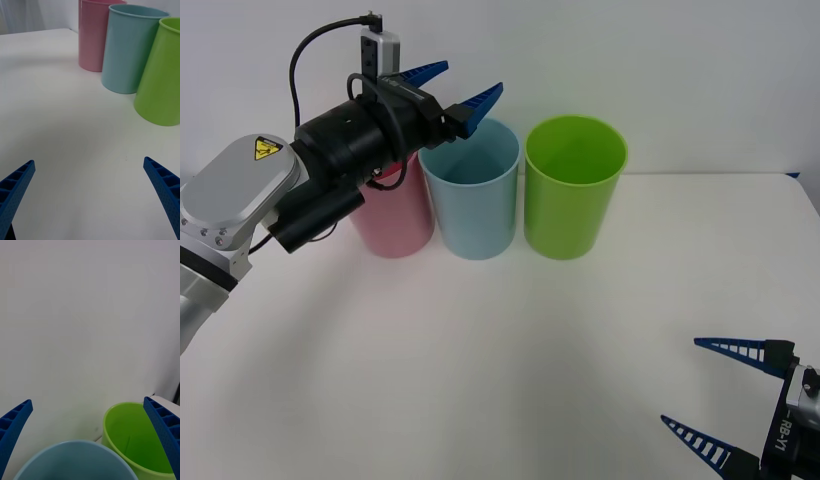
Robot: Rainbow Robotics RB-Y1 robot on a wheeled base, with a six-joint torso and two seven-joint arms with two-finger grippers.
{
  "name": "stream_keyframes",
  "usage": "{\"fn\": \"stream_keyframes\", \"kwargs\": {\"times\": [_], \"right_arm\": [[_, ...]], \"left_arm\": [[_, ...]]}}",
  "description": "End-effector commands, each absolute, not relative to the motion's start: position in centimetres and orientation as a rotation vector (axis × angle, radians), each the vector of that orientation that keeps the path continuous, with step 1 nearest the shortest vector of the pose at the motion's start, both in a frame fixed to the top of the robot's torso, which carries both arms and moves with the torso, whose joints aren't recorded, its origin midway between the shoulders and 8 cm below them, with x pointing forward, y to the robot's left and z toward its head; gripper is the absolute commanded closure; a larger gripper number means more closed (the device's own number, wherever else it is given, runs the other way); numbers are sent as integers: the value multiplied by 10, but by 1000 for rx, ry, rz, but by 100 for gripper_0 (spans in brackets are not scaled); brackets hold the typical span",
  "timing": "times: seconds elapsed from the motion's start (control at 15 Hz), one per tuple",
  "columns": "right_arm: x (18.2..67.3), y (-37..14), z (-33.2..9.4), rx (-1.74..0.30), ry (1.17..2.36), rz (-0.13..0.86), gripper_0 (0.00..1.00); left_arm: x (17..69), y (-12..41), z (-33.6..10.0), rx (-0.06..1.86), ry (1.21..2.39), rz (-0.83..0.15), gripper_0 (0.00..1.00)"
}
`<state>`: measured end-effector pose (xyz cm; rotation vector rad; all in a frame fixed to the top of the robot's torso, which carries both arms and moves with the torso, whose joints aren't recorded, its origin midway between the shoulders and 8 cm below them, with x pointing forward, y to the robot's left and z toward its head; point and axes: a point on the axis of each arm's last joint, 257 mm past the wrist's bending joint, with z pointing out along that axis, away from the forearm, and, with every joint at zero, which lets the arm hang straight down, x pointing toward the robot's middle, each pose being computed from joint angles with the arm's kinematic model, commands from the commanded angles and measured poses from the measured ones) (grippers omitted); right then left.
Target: Put cans in the blue bin and PET bottles in the pink bin and trash in the green bin.
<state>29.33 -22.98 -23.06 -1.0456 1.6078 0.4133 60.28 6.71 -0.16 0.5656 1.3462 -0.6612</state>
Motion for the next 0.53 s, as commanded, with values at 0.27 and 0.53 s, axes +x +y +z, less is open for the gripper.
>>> {"fn": "stream_keyframes", "kwargs": {"times": [0.27, 0.53], "right_arm": [[293, -230, -231, -1046, 1608, 413, 0], [293, -230, -231, -1046, 1608, 413, 0]], "left_arm": [[591, 90, 38, 566, 1268, -743, 0], [578, 132, 49, 572, 1228, -747, 0]]}}
